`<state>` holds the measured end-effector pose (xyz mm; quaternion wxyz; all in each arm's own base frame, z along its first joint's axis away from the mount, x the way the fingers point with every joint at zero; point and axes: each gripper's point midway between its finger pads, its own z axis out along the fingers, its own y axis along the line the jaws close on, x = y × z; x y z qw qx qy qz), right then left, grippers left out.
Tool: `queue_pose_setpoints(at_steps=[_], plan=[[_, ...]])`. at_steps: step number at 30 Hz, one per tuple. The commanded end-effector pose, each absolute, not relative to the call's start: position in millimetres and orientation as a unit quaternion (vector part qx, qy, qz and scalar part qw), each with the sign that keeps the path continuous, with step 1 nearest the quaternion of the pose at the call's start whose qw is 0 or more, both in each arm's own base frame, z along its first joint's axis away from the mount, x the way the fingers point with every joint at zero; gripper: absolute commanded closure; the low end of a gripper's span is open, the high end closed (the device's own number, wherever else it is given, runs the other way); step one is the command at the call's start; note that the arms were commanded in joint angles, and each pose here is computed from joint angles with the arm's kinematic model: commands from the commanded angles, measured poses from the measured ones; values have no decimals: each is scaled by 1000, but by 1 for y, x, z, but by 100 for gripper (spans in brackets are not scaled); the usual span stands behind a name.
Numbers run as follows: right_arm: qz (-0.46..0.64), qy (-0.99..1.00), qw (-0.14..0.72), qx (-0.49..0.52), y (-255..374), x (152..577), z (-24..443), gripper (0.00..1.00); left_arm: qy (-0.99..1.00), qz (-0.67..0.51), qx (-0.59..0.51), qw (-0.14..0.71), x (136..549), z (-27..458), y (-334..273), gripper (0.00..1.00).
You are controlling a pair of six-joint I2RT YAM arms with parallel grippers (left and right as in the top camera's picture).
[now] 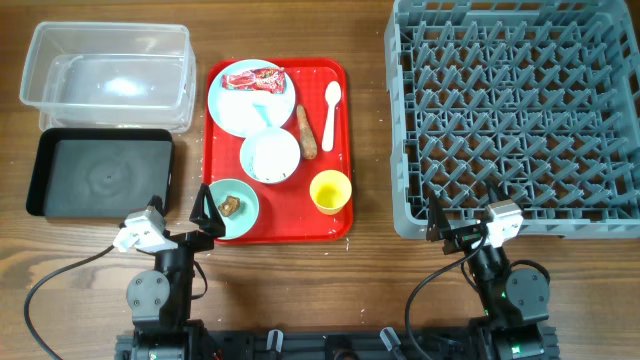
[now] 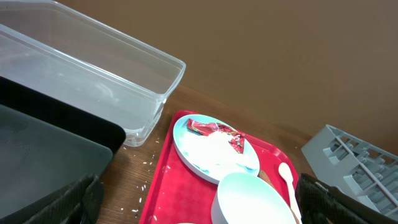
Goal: Sort waste into correct bins and load items into the dishwasher rack
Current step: 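Raise both arms from rest toward the red tray and rack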
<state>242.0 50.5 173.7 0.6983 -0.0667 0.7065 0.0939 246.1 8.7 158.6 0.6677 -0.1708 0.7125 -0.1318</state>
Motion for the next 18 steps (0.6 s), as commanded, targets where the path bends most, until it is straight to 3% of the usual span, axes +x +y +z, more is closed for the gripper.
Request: queue_pose_setpoints(at_steps=[1, 18], plan=[[94, 703, 701, -74, 52, 241, 175, 0, 715, -131, -160, 668, 246, 157, 6, 0], [94, 703, 701, -74, 52, 241, 175, 0, 715, -131, -160, 668, 246, 157, 6, 0]])
